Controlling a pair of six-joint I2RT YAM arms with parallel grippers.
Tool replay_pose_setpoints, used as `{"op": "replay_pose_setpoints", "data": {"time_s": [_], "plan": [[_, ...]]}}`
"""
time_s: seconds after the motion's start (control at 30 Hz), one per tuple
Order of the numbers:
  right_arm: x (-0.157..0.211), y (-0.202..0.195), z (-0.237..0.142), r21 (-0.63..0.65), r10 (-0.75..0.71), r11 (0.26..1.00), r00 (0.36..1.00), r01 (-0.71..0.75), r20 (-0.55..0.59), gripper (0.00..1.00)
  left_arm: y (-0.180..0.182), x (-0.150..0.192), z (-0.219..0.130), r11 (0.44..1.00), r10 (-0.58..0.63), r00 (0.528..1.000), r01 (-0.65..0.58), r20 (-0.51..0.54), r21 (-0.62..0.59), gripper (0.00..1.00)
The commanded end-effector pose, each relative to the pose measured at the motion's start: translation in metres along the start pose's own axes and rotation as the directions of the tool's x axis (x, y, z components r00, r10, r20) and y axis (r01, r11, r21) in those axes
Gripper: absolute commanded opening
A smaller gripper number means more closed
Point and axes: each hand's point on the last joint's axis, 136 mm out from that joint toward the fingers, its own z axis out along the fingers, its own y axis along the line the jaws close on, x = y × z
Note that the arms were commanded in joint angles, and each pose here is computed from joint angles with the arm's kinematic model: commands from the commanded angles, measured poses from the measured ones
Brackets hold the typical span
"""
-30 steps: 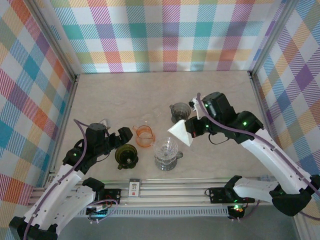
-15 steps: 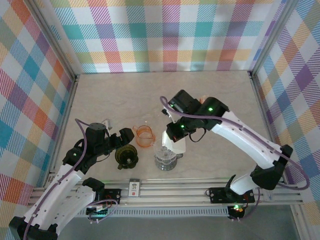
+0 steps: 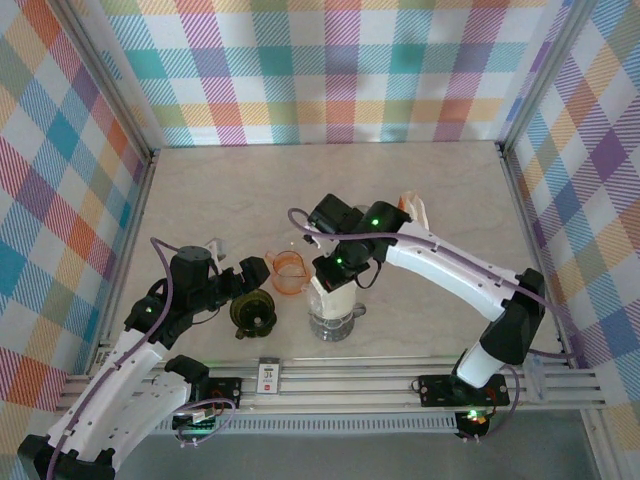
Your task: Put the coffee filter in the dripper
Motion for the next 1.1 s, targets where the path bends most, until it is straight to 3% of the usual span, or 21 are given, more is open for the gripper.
{"op": "replay_pose_setpoints", "data": {"time_s": [0.0,0.1,0.3,0.43,0.57,0.87,1.07], "plan": [[-0.001,0.004,0.011,-0.024,0.019,1.000,1.000,-0.019,0.002,0.02,-0.019,-0.005,-0.008,0.997,0.039,0.999,-0.040,0.017,0.067,1.00],[-0.001,0.006,0.009,-0.040,0.021,0.999,1.000,-0.020,0.017,0.11,-0.024,-0.005,-0.007,0.995,0.036,0.999,-0.037,0.013,0.091,0.98],[-0.007,0.008,-0.018,-0.062,0.022,0.998,0.989,-0.013,0.144,0.46,-0.036,-0.003,-0.004,0.991,0.031,0.999,-0.028,-0.022,0.128,0.88],[-0.006,0.006,-0.035,-0.071,0.037,0.997,0.975,-0.022,0.219,0.60,-0.052,-0.002,-0.008,0.986,0.077,0.997,-0.073,-0.021,0.149,0.87],[0.001,-0.016,-0.049,0.006,0.057,0.998,0.948,-0.062,0.313,0.72,-0.075,0.001,-0.012,0.974,0.178,0.984,-0.173,-0.023,0.143,0.87],[0.025,-0.057,-0.041,0.128,0.096,0.981,0.936,-0.146,0.338,0.80,-0.108,0.038,0.017,0.917,0.397,0.909,-0.389,-0.126,0.084,0.71],[0.031,-0.063,-0.030,0.141,0.099,0.979,0.944,-0.149,0.314,0.79,-0.098,0.053,0.031,0.910,0.413,0.891,-0.411,-0.188,0.054,0.47]]}}
